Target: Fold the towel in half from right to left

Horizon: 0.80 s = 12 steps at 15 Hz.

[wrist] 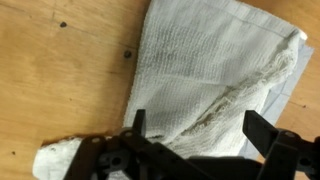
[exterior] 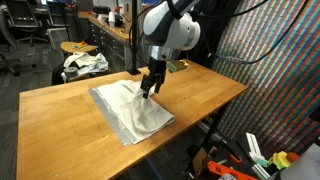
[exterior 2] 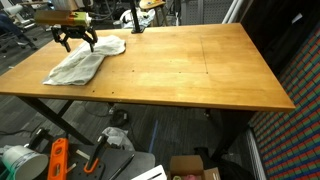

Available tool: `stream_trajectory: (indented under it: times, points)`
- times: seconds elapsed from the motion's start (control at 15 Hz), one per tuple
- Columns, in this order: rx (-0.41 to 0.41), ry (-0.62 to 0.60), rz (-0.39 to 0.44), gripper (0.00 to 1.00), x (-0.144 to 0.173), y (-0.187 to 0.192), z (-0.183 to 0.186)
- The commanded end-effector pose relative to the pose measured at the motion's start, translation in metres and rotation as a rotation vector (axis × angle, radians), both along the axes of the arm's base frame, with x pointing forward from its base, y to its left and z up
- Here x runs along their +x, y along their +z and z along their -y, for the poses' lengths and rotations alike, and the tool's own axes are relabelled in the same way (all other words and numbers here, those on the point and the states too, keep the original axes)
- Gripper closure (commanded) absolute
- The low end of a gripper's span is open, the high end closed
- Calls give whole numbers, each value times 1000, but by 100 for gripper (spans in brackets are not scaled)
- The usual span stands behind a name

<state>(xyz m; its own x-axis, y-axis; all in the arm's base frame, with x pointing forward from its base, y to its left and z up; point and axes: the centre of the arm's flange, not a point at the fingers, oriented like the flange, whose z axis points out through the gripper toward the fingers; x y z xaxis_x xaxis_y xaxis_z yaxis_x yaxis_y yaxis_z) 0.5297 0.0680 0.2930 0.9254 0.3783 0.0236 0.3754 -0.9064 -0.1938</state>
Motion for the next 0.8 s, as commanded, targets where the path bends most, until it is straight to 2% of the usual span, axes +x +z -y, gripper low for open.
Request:
stream_trajectory:
  times: [0.0,0.33,0.73]
  points:
    - [6,-13,39,0,38,7,-13]
    - [4,-47,41,0,79,7,-10]
    - [20,-131,0,0,122,-3,19]
